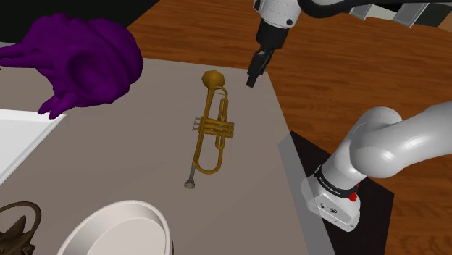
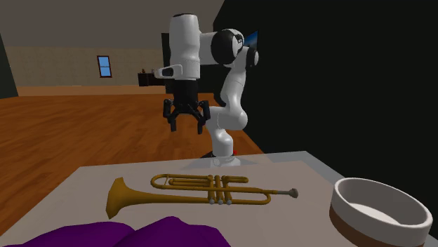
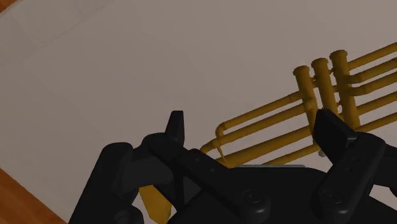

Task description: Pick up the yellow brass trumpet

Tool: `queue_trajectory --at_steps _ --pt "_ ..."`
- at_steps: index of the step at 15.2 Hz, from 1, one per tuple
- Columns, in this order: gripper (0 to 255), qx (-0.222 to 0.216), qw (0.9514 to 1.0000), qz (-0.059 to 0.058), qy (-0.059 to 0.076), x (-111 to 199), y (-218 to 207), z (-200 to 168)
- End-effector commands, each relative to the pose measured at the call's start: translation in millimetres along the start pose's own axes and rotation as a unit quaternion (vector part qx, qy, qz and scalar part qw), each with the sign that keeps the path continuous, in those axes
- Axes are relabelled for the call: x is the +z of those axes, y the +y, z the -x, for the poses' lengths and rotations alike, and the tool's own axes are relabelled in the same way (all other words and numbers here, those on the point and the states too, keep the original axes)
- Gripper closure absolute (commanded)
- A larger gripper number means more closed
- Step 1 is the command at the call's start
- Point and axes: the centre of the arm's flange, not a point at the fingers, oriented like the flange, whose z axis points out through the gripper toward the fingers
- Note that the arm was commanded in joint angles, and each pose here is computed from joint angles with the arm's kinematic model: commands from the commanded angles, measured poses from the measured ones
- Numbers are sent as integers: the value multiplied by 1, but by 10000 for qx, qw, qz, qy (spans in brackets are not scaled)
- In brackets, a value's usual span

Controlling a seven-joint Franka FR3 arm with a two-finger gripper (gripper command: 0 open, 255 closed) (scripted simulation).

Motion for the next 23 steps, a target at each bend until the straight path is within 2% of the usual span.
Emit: queue_trajectory --at_steps 1,4,8,11,15,23 --pt "0 -238 9996 21 153 11 -17 -9" --pt "0 -587 9977 52 348 31 -43 -26" --pt "0 -1050 9926 94 608 58 -79 -45" --pt "0 -1395 9869 126 802 78 -107 -59" --pt "0 -1852 9768 167 1059 104 -146 -75" --pt "0 -1891 9759 170 1080 146 -149 -73"
